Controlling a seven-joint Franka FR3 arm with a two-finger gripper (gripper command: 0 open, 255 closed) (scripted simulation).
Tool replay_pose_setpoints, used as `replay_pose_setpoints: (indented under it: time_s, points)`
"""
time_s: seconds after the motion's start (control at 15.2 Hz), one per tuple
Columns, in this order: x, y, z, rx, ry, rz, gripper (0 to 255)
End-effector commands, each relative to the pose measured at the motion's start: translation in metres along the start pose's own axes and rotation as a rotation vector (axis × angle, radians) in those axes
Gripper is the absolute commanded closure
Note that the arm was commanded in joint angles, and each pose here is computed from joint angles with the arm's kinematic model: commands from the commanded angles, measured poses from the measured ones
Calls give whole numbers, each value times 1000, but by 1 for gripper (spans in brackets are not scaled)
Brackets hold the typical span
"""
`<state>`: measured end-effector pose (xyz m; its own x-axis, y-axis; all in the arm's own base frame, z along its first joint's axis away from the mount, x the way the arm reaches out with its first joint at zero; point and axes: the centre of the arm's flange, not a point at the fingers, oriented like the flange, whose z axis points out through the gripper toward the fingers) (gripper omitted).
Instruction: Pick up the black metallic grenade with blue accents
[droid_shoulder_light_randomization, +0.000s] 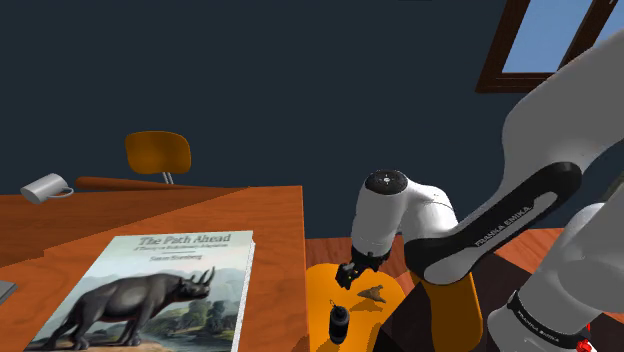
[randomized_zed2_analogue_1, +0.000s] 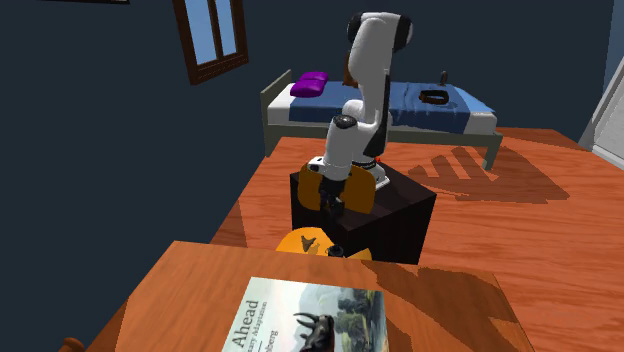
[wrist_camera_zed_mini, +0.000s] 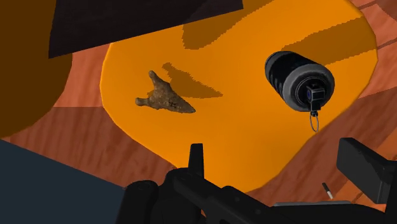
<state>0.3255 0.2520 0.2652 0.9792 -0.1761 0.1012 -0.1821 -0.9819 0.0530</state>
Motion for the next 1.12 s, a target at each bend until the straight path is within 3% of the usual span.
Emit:
replay_pose_setpoints:
  time_s: [0.0, 0.4, 0.99, 1.06]
  points:
    - [-4, -15, 19, 8, 6, 5, 0]
    - [-6, -64, 74, 22, 19, 21, 0]
    - [-10, -66, 114, 22, 19, 21, 0]
    - [-10, -65, 114, 22, 19, 21, 255]
